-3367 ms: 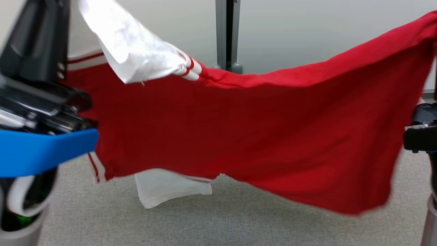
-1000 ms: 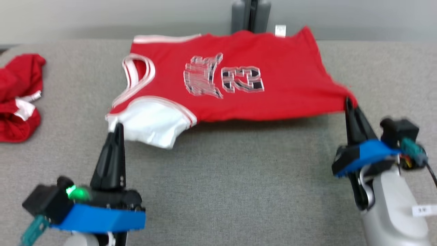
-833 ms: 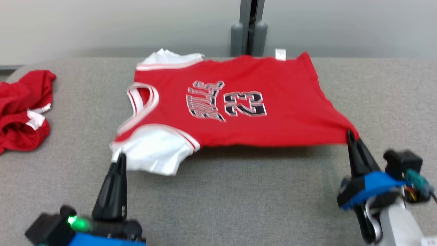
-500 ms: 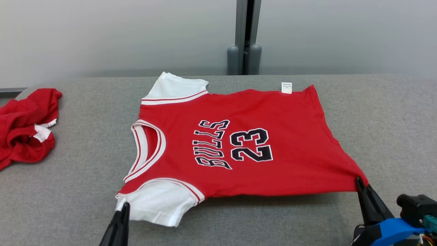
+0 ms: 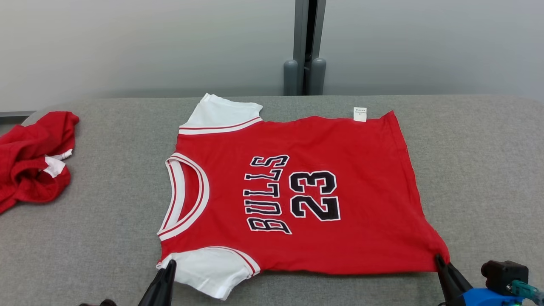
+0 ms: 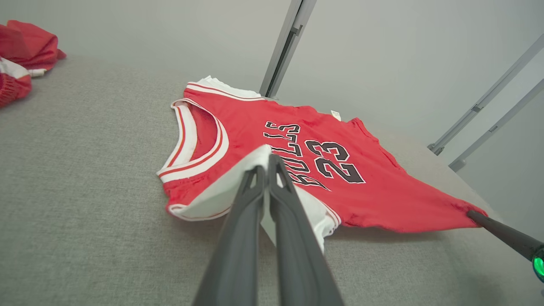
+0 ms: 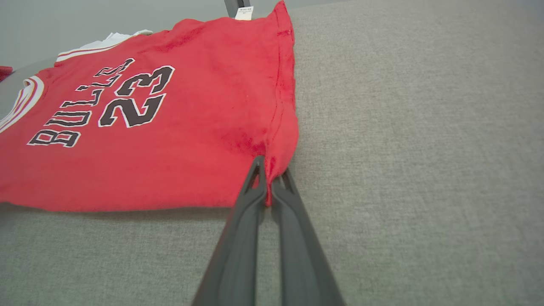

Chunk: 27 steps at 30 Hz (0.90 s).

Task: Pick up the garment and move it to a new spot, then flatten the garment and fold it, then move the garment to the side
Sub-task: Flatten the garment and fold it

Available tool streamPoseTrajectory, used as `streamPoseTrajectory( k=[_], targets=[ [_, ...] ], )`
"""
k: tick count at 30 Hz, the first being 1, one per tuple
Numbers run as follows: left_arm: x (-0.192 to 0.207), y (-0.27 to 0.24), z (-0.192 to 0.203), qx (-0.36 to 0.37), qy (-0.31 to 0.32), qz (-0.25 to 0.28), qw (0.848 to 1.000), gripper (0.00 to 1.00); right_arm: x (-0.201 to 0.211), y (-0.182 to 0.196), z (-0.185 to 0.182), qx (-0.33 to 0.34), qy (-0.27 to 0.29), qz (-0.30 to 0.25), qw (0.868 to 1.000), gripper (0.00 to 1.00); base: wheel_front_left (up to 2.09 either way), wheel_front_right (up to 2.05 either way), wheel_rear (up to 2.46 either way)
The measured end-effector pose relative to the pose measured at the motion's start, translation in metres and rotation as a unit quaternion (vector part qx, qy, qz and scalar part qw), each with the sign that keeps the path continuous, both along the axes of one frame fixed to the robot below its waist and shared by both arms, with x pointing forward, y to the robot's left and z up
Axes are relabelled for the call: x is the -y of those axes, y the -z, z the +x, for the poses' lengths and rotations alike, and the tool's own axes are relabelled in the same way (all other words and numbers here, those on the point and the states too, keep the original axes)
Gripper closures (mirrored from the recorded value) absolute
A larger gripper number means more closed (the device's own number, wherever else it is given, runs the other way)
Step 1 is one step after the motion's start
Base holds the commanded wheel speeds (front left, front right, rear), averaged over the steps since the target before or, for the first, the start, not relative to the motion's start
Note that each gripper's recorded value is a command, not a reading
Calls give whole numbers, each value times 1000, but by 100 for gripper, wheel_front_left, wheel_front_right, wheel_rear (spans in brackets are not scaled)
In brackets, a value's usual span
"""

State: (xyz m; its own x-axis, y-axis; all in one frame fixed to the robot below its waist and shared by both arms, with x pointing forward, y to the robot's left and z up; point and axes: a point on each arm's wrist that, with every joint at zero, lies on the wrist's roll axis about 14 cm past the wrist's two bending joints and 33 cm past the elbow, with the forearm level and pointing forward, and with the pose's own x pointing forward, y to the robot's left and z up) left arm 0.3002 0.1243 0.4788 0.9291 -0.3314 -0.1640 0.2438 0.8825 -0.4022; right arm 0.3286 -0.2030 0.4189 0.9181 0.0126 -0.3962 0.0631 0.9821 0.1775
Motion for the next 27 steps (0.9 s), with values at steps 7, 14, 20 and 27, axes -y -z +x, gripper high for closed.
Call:
streamPoseTrajectory(
  k=[7,14,20,27],
  targets=[
    [11,-7,29,37,27,15,999,100,-10,5,12,-1,-2,38,999,100,0,0,0],
    [20,-27,77,99,29,31,994,100,-13,-6,39,30,15,87,996,100,0,0,0],
    [20,-30,117,115,16,36,993,100,-2,-10,70,48,36,92,994,100,0,0,0],
    [18,-12,151,98,6,50,994,100,1,0,100,36,44,85,995,100,0,0,0]
  ],
)
